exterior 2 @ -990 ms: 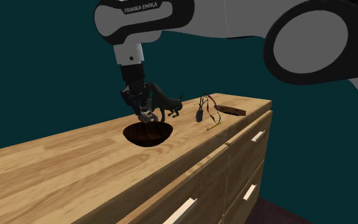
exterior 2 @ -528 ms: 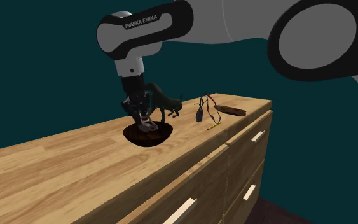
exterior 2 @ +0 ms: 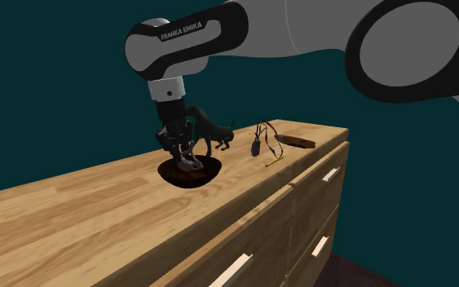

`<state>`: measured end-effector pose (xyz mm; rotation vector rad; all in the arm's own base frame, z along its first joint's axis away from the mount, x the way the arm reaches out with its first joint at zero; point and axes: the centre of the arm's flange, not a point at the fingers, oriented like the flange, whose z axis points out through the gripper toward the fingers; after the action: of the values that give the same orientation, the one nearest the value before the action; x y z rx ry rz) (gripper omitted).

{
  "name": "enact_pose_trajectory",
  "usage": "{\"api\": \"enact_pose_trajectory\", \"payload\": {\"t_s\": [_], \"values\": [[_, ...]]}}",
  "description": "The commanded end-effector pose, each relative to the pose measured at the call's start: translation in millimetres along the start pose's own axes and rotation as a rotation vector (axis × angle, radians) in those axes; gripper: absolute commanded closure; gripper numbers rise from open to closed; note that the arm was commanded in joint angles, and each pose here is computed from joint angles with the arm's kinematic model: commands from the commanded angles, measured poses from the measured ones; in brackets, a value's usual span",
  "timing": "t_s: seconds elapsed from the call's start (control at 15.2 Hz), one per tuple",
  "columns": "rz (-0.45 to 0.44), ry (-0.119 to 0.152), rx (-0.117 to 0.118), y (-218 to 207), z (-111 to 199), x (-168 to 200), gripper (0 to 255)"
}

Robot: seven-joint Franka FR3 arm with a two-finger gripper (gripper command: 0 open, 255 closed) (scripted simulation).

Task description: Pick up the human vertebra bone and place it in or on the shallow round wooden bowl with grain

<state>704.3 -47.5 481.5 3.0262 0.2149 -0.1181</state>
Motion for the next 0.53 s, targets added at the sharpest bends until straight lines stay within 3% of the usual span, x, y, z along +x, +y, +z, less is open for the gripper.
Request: {"api": "enact_pose_trajectory", "payload": {"t_s": [0.0, 0.33, 0.46], "values": [[0.0, 0.0, 0.0, 0.0, 0.0, 0.0, 0], [0.0, 0.0, 0.0, 0.0, 0.0, 0.0, 0], [0.0, 0.0, 0.0, 0.0, -26.4, 0.0, 0]]}}
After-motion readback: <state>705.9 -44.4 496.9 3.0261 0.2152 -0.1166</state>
